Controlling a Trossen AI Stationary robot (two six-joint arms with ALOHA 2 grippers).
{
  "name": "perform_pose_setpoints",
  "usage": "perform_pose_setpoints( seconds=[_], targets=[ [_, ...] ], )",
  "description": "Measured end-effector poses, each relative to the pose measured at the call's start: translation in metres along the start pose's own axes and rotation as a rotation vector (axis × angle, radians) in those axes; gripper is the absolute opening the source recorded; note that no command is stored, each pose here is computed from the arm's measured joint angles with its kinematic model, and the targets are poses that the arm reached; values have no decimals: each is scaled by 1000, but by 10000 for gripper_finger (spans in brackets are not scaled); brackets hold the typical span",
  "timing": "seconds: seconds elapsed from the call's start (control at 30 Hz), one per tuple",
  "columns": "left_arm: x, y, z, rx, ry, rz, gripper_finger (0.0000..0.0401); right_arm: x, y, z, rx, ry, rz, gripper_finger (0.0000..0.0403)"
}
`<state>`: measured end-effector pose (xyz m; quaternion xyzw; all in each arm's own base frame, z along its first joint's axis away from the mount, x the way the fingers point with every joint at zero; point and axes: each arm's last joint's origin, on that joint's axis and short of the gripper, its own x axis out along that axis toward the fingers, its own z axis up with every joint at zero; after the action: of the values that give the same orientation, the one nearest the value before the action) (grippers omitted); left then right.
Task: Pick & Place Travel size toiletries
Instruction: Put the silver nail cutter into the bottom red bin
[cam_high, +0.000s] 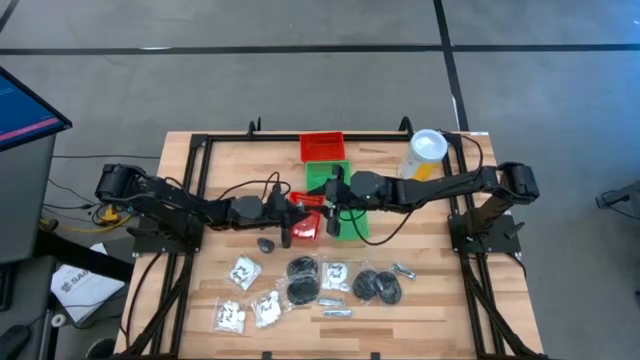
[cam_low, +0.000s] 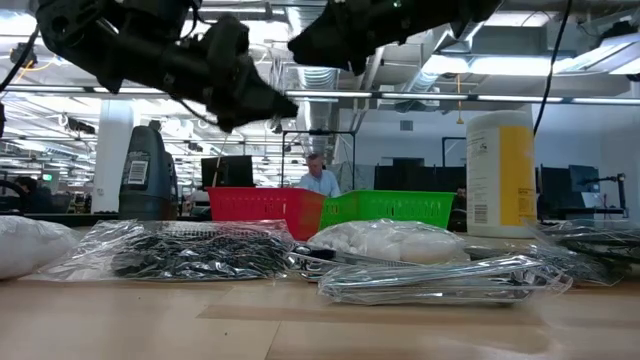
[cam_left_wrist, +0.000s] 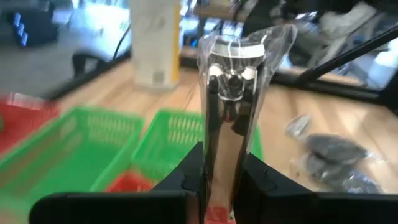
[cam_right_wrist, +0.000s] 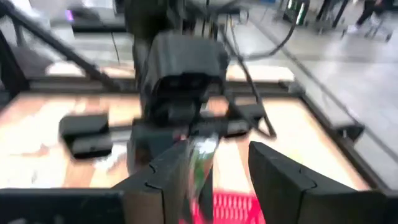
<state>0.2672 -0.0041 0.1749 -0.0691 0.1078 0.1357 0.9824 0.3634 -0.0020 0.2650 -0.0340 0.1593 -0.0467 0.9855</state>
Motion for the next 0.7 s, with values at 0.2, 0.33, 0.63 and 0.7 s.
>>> perform_pose_setpoints(
  seconds=[0.2, 0.33, 0.63, 0.7],
  targets=[
    [2, 11, -7, -124, 74, 62, 33, -10, 0, 2, 20, 41, 5, 158],
    [3, 17, -9, -177, 104, 93, 33, -11, 6, 2, 13, 52, 21, 152],
    [3, 22, -13, -276, 133, 128, 33, -11, 10, 1, 9, 61, 31, 142],
    [5, 22, -14, -291, 136, 130, 34, -11, 9, 1, 9, 61, 29, 140]
  ],
)
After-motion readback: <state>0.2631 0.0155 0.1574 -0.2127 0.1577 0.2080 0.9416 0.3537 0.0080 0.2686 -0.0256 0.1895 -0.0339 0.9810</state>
